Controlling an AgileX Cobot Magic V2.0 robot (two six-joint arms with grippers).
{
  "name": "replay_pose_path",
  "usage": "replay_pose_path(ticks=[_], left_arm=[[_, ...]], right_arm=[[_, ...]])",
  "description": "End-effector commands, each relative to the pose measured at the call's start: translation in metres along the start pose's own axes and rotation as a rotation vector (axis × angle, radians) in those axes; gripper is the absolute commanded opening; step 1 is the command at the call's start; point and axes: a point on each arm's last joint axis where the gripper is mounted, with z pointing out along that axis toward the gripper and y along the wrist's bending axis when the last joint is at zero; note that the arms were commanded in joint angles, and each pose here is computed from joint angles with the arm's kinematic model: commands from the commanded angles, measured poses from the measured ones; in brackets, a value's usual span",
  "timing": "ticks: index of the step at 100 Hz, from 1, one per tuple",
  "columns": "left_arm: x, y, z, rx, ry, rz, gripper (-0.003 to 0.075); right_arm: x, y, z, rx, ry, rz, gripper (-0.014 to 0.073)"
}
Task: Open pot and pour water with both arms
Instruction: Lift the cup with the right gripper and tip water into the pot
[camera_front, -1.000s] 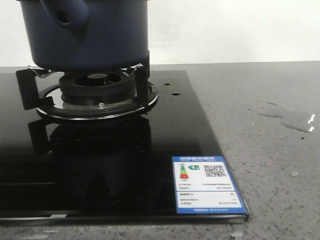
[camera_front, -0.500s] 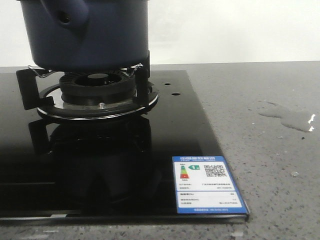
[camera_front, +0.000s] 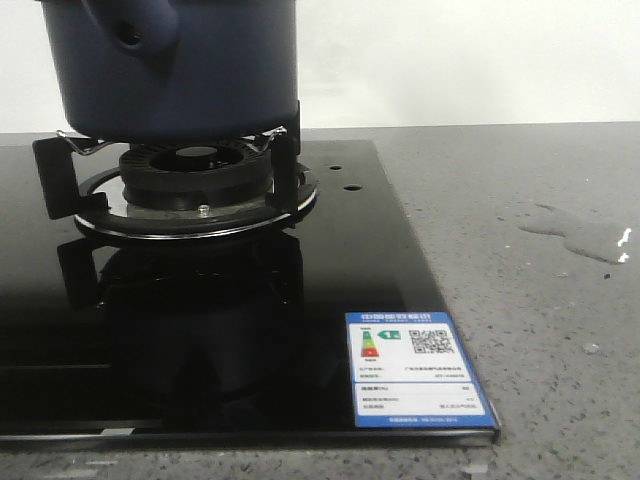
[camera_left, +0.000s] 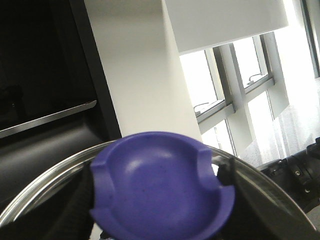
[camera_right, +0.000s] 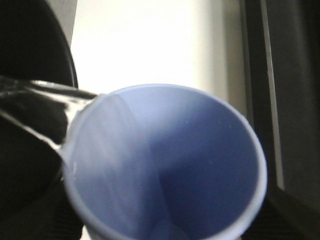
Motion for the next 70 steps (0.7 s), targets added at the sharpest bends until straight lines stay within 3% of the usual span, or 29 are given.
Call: replay_pose_path(ticks=[1, 40, 70], left_arm=[[-0.017, 0.0, -0.003, -0.018, -0.088, -0.049, 0.0283], [-0.017, 0.0, -0.003, -0.018, -0.088, -0.049, 0.0283], [-0.016, 0.0, -0.003, -0.018, -0.085, -0.046, 0.0283]], right_arm=[[-0.002, -0.029, -0.015, 0.097, -0.028, -0.108, 0.0256], [0.001, -0.03, -0.015, 0.092, 0.005, -0.406, 0.0256], [0.001, -0.058, -0.021, 0.174, 0.03, -0.451, 0.0256]])
